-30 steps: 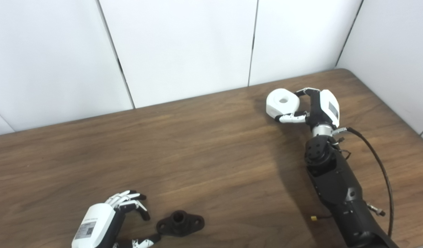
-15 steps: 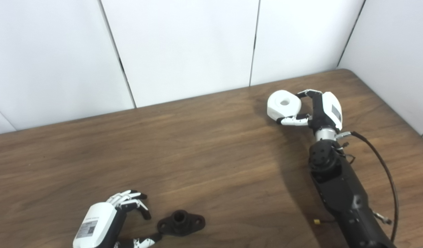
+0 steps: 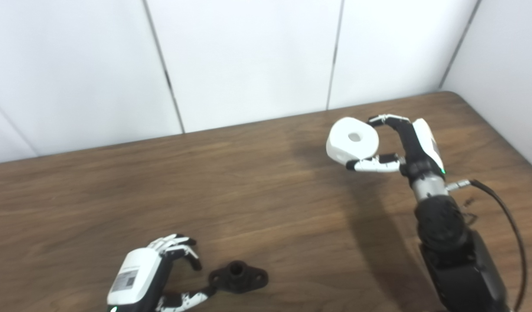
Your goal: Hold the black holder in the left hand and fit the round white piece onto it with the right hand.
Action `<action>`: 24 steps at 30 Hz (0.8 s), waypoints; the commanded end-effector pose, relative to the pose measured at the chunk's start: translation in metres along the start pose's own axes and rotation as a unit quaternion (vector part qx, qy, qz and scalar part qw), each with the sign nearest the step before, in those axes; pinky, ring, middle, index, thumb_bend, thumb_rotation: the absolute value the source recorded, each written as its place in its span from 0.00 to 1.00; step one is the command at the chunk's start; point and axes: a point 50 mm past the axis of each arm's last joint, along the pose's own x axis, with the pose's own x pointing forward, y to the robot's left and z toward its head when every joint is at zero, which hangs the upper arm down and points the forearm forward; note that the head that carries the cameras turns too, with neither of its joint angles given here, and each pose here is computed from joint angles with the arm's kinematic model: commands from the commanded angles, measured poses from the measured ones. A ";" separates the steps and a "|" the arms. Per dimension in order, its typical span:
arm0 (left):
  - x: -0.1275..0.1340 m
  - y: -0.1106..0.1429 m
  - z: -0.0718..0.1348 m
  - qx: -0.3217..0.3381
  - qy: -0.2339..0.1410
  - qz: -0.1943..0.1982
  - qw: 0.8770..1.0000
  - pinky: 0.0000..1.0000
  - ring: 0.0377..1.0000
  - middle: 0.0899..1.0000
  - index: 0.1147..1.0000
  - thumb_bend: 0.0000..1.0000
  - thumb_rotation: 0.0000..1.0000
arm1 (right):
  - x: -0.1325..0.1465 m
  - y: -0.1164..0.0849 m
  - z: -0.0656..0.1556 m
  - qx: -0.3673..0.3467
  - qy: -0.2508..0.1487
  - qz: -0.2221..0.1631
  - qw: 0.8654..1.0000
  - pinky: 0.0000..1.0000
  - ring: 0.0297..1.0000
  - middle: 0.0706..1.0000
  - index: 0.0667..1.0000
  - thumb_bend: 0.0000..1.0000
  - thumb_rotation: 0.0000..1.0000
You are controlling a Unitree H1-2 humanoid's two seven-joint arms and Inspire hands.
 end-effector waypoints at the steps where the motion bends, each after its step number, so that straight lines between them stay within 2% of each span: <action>1: -0.008 -0.024 -0.006 0.002 0.029 -0.053 0.998 0.84 0.85 0.76 0.42 0.52 0.04 | -0.001 -0.012 0.022 0.003 -0.040 -0.002 0.999 0.91 0.85 0.74 0.44 0.53 0.14; 11: -0.003 -0.029 0.003 -0.002 0.029 -0.051 0.998 0.85 0.86 0.77 0.42 0.52 0.04 | -0.045 -0.006 0.049 -0.020 -0.082 0.090 0.992 0.94 0.87 0.77 0.45 0.53 0.14; 15: -0.001 -0.030 0.006 -0.002 0.028 -0.050 0.998 0.85 0.87 0.77 0.42 0.52 0.04 | -0.059 0.002 0.055 -0.007 -0.089 0.127 0.988 0.91 0.87 0.77 0.45 0.53 0.14; 20: 0.003 -0.031 0.010 -0.002 0.026 -0.050 0.998 0.85 0.87 0.77 0.42 0.52 0.05 | -0.071 0.010 0.063 -0.009 -0.102 0.162 0.981 0.87 0.86 0.77 0.45 0.53 0.14; 24: 0.006 -0.032 0.014 0.001 0.025 -0.049 0.998 0.85 0.86 0.77 0.42 0.52 0.05 | -0.078 0.014 0.069 0.003 -0.106 0.182 0.977 0.89 0.88 0.78 0.45 0.53 0.14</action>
